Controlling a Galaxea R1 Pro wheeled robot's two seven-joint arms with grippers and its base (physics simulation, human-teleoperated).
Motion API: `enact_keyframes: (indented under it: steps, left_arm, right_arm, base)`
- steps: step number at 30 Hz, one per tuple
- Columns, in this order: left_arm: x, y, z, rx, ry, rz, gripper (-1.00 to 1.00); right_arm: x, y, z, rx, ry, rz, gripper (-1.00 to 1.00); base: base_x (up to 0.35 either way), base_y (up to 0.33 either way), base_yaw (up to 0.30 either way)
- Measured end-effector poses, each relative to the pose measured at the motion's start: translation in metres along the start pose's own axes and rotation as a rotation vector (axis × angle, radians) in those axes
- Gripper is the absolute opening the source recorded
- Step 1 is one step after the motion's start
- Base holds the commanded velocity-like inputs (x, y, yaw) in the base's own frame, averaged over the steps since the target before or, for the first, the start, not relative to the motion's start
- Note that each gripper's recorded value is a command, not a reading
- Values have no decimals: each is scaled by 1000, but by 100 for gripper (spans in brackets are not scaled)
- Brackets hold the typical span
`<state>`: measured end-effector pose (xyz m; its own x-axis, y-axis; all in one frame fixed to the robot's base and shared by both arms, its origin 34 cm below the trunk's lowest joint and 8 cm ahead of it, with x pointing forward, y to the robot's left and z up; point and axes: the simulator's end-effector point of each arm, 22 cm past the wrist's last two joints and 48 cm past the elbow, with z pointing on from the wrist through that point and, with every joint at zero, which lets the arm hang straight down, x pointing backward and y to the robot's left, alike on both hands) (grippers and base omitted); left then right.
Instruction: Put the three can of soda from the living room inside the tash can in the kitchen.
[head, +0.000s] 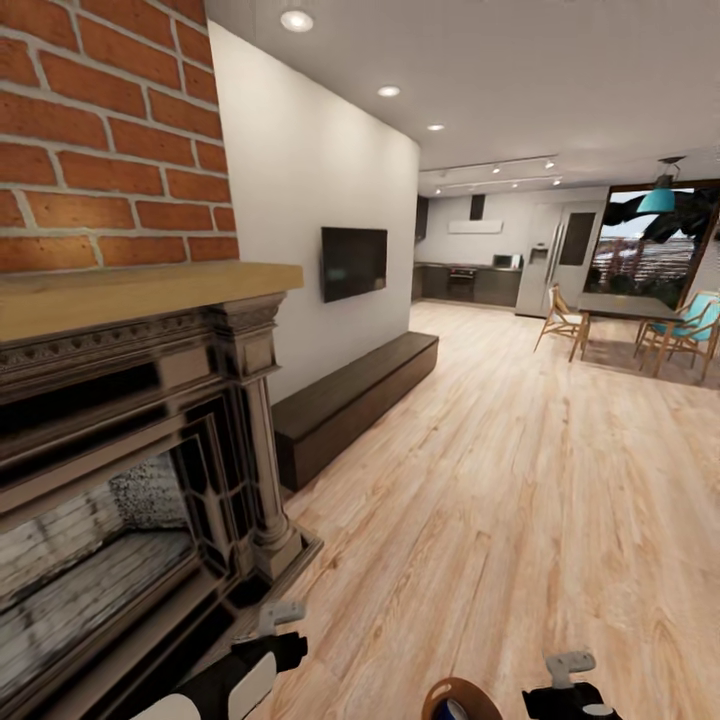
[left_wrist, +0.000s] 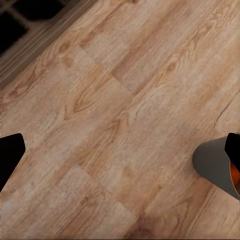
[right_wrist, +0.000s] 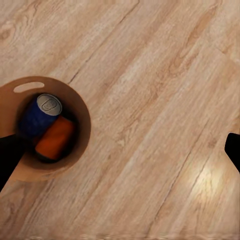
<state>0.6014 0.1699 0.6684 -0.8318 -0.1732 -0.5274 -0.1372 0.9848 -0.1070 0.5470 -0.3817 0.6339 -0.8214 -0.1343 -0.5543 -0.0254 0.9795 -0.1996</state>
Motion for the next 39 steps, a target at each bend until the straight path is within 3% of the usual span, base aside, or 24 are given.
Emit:
enact_keyframes:
  steps: [20, 39]
  left_arm:
    - [34, 21, -27, -40, -22, 3, 100]
    - [60, 30, -49, -54, -8, -4, 100]
  right_arm:
    - [46, 13, -35, -25, 65, -8, 100]
    - [68, 34, -61, -56, 121, 2, 100]
  base:
    - [0, 0, -153]
    - [0, 0, -11]
